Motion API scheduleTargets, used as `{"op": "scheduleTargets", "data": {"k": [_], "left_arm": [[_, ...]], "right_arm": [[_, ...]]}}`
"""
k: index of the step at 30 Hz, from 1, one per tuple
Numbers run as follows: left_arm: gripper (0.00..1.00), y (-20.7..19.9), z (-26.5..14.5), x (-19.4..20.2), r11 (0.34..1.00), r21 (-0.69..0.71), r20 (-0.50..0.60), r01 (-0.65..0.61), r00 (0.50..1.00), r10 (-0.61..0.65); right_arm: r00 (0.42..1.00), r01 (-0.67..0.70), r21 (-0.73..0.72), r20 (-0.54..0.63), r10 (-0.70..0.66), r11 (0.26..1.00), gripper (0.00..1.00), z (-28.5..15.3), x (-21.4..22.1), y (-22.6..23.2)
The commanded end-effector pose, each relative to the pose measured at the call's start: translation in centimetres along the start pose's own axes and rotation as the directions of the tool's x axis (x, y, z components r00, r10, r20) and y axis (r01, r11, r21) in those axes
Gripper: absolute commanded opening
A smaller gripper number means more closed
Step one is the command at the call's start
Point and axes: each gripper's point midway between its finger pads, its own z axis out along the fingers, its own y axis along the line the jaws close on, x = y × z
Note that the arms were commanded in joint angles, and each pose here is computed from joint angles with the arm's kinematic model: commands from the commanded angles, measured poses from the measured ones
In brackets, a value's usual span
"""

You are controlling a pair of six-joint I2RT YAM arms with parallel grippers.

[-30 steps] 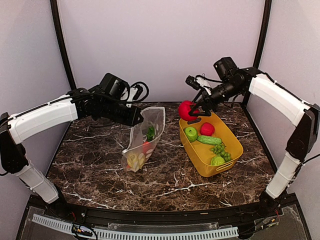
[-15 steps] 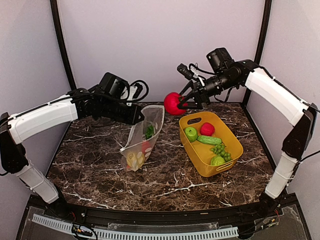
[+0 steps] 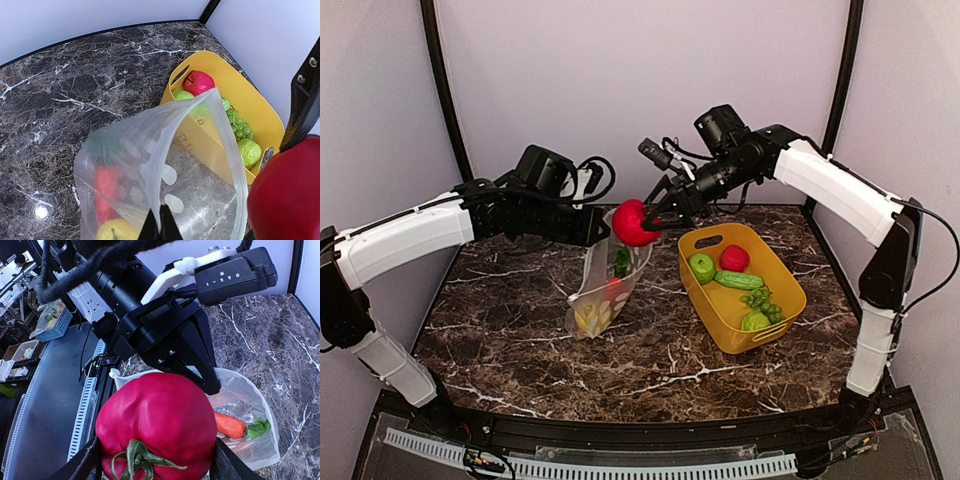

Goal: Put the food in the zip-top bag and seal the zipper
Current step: Place the fake fruit in the zipper food storage bag.

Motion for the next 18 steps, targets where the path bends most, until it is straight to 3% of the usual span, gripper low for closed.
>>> {"op": "scheduleTargets", "data": {"k": [1, 11, 18], "left_arm": [[0.01, -0.5, -1.8, -1.1, 0.999, 0.029, 0.058, 0.03, 0.998, -0.032], [0.01, -0.4, -1.4, -0.1, 0.996, 0.05, 0.063, 0.07, 0.995, -0.073], [0.01, -0.5, -1.2, -0.1, 0.995, 0.06, 0.064, 0.082, 0.994, -0.086]], "right_arm": [[1.0, -0.01, -0.005, -0.003, 0.01, 1.0, 0.58, 1.4, 0.5, -1.2], [0.995, -0.042, 0.109, -0.08, 0.051, 0.993, 0.58, 2.6, 3.8, -4.3], [0.991, -0.022, 0.218, -0.124, 0.05, 0.976, 0.65, 2.8, 4.0, -6.0]]}}
